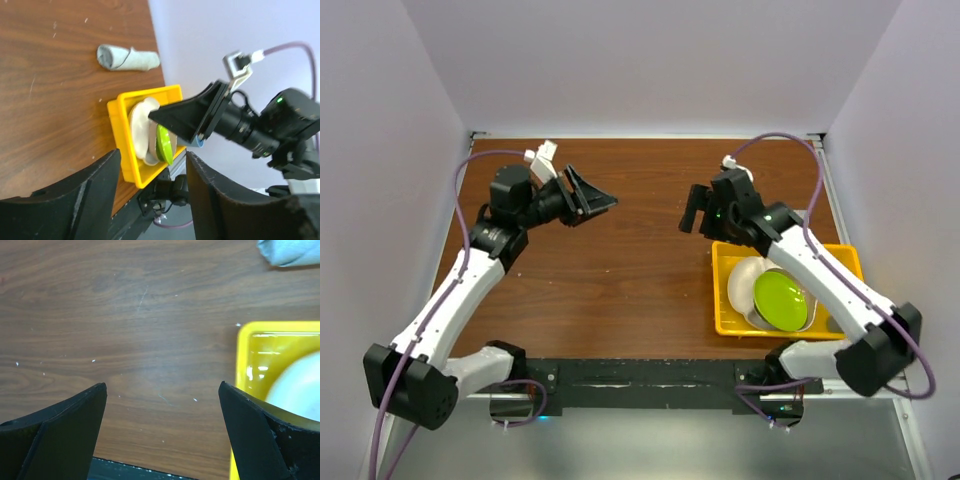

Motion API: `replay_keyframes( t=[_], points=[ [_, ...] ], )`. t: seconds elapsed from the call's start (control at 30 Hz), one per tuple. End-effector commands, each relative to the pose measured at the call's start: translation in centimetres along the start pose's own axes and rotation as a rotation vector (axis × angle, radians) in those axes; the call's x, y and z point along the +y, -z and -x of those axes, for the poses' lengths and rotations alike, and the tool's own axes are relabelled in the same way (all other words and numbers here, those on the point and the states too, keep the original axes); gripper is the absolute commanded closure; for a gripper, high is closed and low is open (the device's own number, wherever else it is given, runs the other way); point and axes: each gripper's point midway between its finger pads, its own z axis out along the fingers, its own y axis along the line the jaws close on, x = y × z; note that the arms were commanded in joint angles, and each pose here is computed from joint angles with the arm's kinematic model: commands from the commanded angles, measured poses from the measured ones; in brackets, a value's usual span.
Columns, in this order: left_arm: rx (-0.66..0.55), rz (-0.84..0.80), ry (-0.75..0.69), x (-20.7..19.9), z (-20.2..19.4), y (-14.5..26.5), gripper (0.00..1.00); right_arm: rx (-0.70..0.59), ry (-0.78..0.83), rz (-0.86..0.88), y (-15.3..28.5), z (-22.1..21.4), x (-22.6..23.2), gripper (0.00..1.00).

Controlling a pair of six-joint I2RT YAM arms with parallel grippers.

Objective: Fold the napkin, place the utensils inside, and roll it up
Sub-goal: Roll the napkin with the utensil

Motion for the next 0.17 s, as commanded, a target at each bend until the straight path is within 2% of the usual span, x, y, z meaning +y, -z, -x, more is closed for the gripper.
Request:
replay_keyframes(
  t=[0.0, 0.07, 0.13],
  points=[
    [-0.091, -0.058, -0.109, -4.5, 3.1, 1.1, 0.38, -0.096, 0.022, 0.042, 2.3, 1.9, -0.6, 0.02],
    [-0.113, -0.014, -0.123, -3.8, 3.5, 1.2, 0.35, -0.127, 0.067, 0.042, 3.3, 2.6, -0.8, 0.02],
    [-0.165, 0.054, -0.178, -2.1, 4.2, 1.2, 0.33, -0.21, 0.101, 0.055, 5.5, 4.6, -0.6, 0.02]
  ],
)
